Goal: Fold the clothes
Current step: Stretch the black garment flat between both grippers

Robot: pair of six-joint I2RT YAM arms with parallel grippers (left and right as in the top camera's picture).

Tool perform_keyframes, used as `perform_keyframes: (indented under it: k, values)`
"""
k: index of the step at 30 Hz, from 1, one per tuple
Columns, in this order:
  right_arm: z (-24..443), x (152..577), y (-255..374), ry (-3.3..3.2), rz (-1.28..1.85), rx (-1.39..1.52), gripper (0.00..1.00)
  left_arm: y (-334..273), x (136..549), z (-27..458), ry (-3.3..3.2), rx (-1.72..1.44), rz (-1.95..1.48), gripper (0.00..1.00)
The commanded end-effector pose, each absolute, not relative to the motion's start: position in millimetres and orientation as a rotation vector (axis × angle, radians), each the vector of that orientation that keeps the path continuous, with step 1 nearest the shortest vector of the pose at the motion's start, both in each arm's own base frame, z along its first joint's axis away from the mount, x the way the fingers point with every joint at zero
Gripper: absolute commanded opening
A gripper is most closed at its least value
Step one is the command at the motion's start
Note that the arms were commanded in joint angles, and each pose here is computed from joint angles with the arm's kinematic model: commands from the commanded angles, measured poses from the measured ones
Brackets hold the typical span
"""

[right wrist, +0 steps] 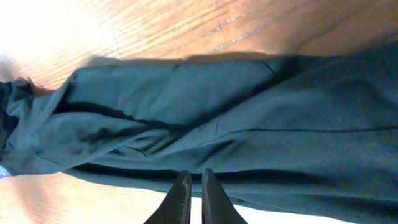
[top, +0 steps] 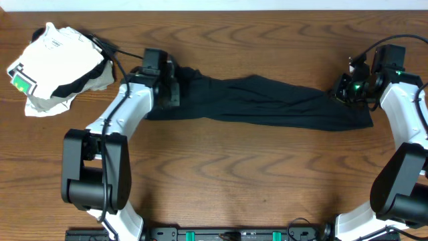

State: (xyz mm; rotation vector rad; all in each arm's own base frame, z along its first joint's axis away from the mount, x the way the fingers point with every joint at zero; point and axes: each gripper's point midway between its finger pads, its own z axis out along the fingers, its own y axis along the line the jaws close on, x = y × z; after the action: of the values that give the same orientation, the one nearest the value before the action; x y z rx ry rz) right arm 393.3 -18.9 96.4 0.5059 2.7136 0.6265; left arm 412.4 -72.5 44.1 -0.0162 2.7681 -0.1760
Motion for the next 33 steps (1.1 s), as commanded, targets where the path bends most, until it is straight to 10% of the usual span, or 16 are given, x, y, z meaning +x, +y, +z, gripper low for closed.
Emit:
perform_keyframes:
  k: [1, 33]
  values:
    - [104, 394, -15, 2.709, 0.610, 0.459, 0.07, -59, 424, 52, 2.720, -0.057, -0.138, 0.06]
    - [91, 378, -29, 2.810, 0.411, 0.474, 0.01, 18, 511, 32, 2.374, -0.264, 0.245, 0.09]
